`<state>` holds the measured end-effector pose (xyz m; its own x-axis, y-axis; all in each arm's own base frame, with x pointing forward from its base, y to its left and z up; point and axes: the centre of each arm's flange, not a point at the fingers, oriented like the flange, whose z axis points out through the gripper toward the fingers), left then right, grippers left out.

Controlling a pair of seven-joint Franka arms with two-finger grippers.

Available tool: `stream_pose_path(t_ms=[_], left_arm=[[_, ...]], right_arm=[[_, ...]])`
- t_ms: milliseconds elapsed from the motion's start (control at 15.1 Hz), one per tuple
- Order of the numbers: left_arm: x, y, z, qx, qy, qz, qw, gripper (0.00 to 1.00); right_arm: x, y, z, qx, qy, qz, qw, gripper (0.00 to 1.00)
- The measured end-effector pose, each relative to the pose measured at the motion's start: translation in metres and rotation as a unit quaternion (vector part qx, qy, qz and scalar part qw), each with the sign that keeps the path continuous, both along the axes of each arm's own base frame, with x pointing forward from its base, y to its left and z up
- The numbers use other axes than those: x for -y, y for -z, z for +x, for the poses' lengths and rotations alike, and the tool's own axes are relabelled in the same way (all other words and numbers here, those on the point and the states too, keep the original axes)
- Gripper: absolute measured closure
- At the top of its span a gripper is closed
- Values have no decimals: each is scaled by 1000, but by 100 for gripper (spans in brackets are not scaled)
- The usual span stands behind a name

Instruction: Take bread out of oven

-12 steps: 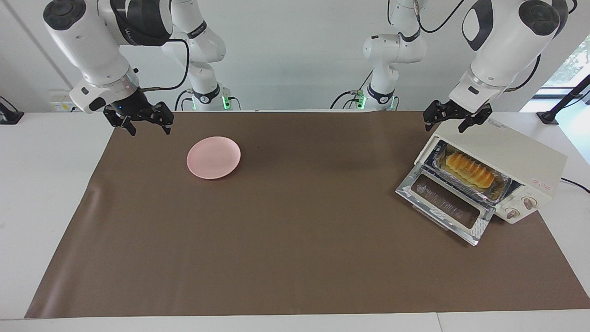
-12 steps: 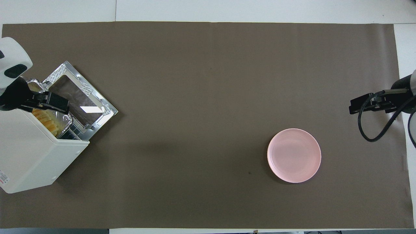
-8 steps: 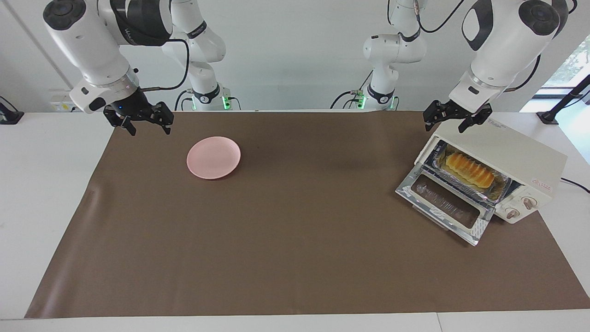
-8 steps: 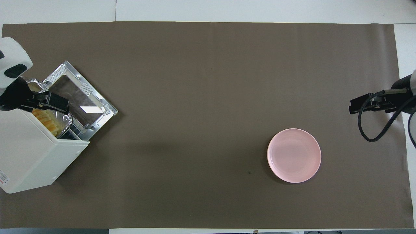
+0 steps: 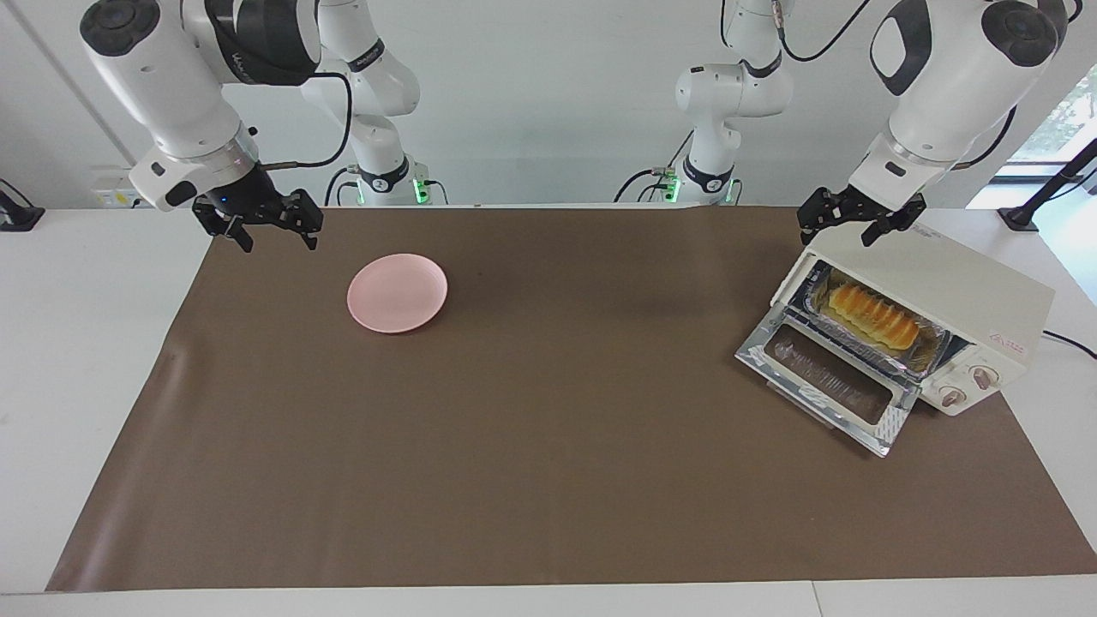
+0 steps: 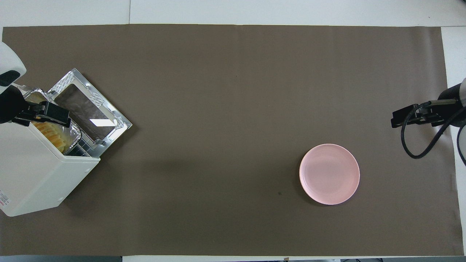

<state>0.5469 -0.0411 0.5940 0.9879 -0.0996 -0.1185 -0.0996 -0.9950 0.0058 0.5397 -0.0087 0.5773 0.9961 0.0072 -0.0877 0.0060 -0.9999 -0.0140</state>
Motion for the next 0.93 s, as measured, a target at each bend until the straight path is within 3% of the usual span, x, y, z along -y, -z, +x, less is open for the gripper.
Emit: stream_pose_path(t_ms=[199,464,662,927], left_arm=[[-13,-2,0,2,-28,2,1000,0],[-18,4,6,1,-119,33,992,0],[-26,23,41,-8,-187,55,981,0],[-26,80,103,-4,-291,115,950,0]], right_arm=[[0,0,0,0,0,0,1000,0],[0,0,0,0,0,0,1000,0],[0,0,0,0,0,0,1000,0],[0,0,0,0,0,0,1000,0]])
